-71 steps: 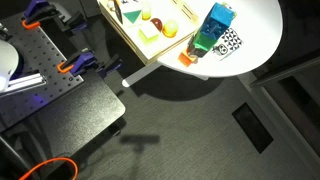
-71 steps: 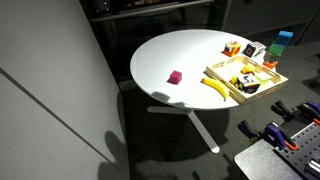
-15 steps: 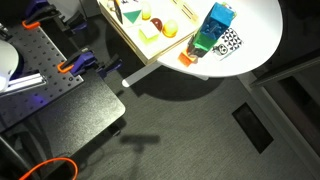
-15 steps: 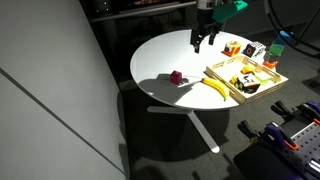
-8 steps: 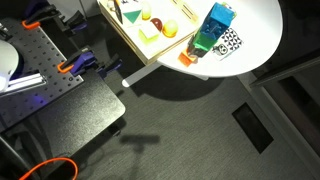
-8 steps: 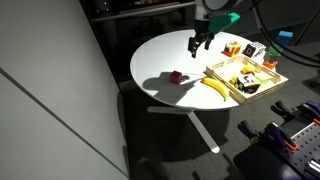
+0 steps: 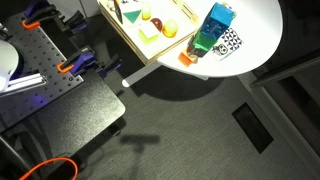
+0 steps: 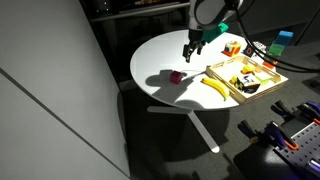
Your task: Pick up the pink block and put it in the tray
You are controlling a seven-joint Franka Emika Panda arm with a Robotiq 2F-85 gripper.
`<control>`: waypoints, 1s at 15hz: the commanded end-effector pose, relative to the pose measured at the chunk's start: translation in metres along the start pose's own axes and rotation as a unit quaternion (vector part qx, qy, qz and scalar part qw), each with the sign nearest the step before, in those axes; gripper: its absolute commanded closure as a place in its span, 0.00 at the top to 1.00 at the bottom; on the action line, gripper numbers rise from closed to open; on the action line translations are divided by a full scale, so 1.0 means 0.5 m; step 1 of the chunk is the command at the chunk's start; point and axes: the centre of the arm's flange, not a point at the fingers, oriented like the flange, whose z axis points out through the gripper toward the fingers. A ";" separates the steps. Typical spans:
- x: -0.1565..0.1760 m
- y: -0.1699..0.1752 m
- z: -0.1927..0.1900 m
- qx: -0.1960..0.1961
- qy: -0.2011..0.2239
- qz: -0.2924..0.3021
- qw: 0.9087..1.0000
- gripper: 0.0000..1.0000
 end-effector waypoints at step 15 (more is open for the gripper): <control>0.097 -0.067 0.112 0.058 -0.002 -0.080 0.995 1.00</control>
